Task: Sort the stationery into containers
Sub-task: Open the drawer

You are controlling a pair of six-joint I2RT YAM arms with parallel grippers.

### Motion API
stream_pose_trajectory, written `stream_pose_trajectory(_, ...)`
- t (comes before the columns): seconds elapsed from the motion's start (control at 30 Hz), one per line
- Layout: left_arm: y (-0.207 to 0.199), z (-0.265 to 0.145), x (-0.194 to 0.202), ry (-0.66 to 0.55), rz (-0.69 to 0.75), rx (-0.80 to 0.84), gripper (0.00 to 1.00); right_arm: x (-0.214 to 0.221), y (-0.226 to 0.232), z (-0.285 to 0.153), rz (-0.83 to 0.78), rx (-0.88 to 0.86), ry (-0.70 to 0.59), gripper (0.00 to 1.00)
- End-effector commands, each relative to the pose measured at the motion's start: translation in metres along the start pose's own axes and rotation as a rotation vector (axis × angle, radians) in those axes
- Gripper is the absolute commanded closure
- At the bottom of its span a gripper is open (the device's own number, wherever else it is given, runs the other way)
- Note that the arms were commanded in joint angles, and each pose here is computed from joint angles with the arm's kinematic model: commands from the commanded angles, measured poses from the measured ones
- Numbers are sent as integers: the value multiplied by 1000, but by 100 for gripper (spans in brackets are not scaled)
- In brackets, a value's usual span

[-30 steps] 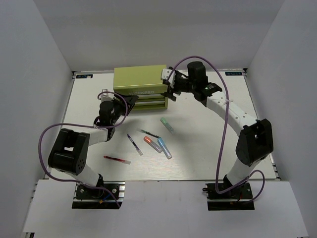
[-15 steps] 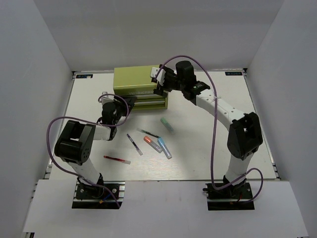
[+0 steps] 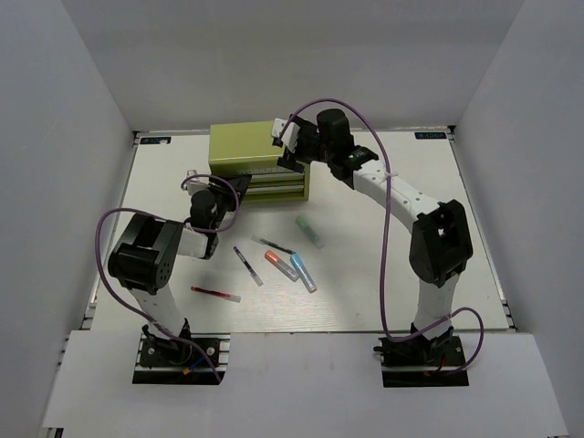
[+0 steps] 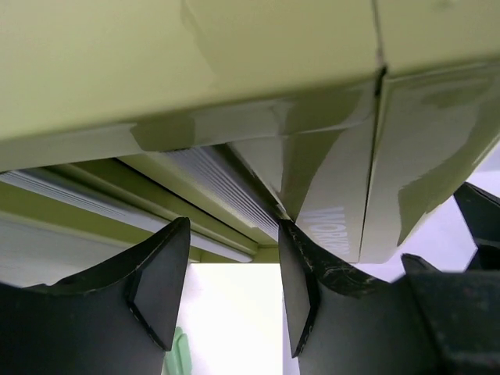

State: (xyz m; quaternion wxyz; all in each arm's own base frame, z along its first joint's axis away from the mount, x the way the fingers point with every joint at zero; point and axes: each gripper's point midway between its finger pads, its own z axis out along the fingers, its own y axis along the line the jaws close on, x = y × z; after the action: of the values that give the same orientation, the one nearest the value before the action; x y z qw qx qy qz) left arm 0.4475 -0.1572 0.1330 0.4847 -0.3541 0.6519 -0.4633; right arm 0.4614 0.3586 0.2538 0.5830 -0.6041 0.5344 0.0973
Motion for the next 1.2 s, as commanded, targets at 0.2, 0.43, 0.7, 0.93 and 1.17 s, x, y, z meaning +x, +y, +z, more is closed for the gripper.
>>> stream_pose_trajectory(0.2, -28, 0, -23, -182, -166, 185, 46, -2, -10, 8, 1, 17, 14, 22)
stream_pose_trajectory(0.43, -31, 1, -16, -238, -223, 241, 46, 5, -3, 8, 18, -4, 35, 24)
stream_pose_trajectory(0.7, -41, -1, -13, -313, -288, 341, 46, 10, 4, 6, 11, -37, 53, 28)
stream_pose_trajectory(0.93, -40, 0, -3, -329, -309, 363, 57, 12, 7, 6, 5, -63, 72, 28)
stream_pose_trajectory(1.17, -46, -1, 0, -323, -315, 382, 79, 14, 2, 9, 7, -54, 84, 29)
